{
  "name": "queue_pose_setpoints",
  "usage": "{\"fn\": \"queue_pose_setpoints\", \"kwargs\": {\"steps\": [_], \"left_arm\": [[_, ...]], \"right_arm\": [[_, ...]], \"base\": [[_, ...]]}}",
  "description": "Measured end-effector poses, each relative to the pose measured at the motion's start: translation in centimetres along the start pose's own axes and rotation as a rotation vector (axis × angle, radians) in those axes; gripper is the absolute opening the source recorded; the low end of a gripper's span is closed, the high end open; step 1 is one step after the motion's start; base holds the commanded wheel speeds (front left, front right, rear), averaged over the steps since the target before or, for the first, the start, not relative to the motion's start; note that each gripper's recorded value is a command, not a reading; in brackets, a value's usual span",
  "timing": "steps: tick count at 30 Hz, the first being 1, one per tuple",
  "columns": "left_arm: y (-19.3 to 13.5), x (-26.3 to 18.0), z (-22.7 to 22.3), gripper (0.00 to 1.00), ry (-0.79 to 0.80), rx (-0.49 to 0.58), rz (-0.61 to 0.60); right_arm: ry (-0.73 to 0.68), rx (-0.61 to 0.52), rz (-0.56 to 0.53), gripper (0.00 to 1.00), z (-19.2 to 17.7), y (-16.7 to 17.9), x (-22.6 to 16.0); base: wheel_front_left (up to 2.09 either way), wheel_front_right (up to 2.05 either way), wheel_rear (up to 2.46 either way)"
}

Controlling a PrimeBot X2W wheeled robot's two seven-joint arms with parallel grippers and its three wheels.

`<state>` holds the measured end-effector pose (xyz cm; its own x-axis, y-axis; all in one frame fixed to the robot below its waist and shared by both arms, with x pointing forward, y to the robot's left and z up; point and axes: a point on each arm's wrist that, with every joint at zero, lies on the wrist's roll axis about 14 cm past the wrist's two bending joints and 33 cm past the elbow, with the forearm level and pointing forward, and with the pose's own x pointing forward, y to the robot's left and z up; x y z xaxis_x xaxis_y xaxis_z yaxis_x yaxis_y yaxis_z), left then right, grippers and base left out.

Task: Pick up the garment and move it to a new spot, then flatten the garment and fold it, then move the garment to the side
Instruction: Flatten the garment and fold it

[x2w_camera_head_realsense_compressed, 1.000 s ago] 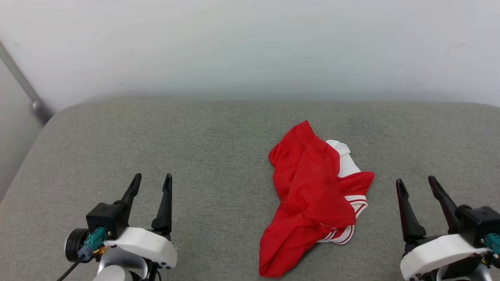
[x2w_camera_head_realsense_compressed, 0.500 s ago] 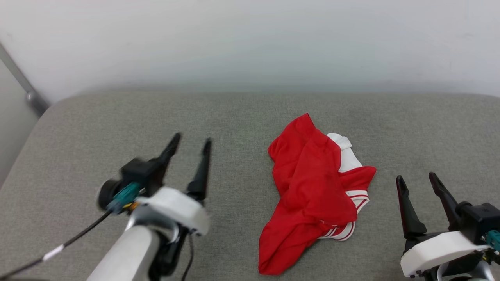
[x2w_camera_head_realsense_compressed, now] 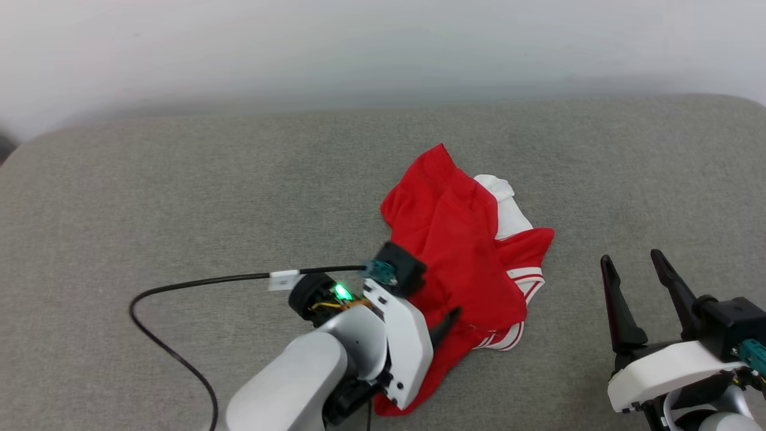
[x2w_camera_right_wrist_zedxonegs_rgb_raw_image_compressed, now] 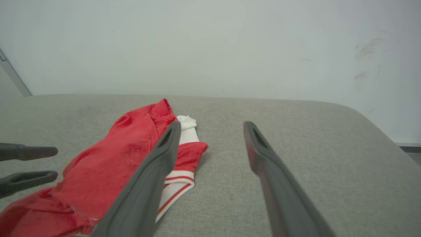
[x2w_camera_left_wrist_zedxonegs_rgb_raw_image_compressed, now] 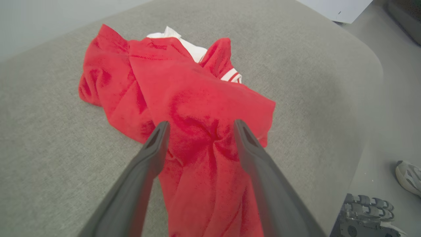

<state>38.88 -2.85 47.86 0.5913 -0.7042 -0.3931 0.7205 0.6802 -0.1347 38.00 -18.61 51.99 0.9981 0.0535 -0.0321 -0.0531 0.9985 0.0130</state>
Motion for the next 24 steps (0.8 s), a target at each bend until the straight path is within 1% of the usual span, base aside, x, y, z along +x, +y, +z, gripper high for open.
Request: {"fn": "queue_pose_setpoints", "kwargs": {"steps": [5,6,8,10,12,16,18,21,23,24], "left_arm": [[-2.4,0.9,-3.6,1.00,0.178,-0.008,-0.103],[-2.7,0.9,-4.2,0.56,0.208,-0.010,-0.117],[-3.2,0.9,-4.7,0.00,0.230,-0.011,-0.136],[-3.1,1.0,-4.3,0.00,0.215,-0.003,-0.139],[-2.7,1.1,-2.8,0.00,0.151,0.008,-0.128],[-1.5,0.6,1.0,0.00,-0.011,0.010,-0.076],[-0.4,-0.1,3.0,0.00,-0.097,-0.008,-0.030],[2.0,-2.0,5.2,0.00,-0.220,-0.088,0.071],[3.9,-3.6,4.7,0.00,-0.266,-0.169,0.152],[4.7,-4.4,3.7,0.00,-0.266,-0.221,0.193]], "right_arm": [[0.017,0.010,-0.012,1.00,-0.8,-0.4,-0.1],[0.021,0.012,-0.014,1.00,-0.9,-0.4,-0.1],[0.026,0.014,-0.017,1.00,-1.1,-0.5,-0.2],[0.029,0.016,-0.019,1.00,-1.3,-0.6,-0.3],[0.028,0.018,-0.020,1.00,-1.3,-0.6,-0.3],[0.023,0.020,-0.018,1.00,-1.1,-0.6,-0.2],[0.022,0.020,-0.010,1.00,-1.0,-0.3,-0.2],[0.013,0.019,0.006,1.00,-0.6,0.2,-0.1],[0.010,0.015,0.017,1.00,-0.4,0.6,0.0],[0.010,0.015,0.024,1.00,-0.4,0.8,0.0]], "base": [[0.00,0.00,0.00],[0.00,0.00,0.00],[0.00,0.00,0.00],[0.00,0.00,0.00],[0.00,0.00,0.00],[0.00,0.00,0.00],[0.00,0.00,0.00],[0.00,0.00,0.00],[0.00,0.00,0.00],[0.00,0.00,0.00]]}}
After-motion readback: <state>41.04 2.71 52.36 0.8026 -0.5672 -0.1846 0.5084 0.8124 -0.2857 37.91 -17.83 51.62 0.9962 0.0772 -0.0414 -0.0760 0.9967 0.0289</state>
